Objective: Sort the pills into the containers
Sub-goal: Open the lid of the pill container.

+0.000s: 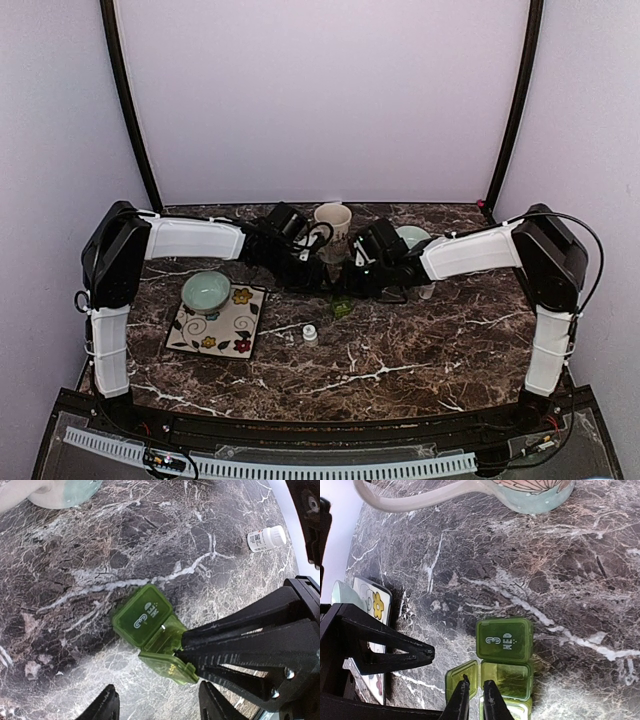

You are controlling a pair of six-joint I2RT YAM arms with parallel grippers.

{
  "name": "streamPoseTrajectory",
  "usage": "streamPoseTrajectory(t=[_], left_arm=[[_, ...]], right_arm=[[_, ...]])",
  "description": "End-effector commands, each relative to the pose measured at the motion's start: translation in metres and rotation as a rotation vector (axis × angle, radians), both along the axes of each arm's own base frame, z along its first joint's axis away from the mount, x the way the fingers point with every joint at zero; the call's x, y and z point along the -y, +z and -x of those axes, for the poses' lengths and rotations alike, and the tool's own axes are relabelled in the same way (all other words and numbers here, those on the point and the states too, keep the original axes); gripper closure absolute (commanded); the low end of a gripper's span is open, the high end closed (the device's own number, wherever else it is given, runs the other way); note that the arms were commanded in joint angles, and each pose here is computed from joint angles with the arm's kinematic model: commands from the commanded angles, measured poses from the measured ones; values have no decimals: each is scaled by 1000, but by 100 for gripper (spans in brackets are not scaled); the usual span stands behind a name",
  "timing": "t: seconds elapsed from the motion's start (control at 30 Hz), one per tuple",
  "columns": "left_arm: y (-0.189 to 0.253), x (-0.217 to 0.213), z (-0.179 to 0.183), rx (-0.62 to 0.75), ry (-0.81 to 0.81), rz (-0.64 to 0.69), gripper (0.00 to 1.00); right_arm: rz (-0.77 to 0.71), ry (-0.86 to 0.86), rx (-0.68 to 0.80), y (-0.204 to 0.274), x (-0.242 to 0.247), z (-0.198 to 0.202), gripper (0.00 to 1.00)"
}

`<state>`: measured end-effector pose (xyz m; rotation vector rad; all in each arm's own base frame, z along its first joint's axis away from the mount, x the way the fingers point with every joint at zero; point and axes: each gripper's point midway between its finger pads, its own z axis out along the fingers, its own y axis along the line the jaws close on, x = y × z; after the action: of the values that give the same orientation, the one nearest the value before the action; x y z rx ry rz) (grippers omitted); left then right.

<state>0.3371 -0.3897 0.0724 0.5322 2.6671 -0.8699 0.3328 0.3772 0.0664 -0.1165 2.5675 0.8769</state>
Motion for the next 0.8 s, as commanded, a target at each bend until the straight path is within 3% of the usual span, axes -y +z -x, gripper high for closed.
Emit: streamPoseTrajectory(t=[0.0,0.77], left_arm=[[-6,-2,5,-19,11,-12,44],[11,-9,3,24,60,11,40]], right_arm=[[-19,38,-1,-8,-10,6,91],[12,78,-13,-19,-18,15,95]])
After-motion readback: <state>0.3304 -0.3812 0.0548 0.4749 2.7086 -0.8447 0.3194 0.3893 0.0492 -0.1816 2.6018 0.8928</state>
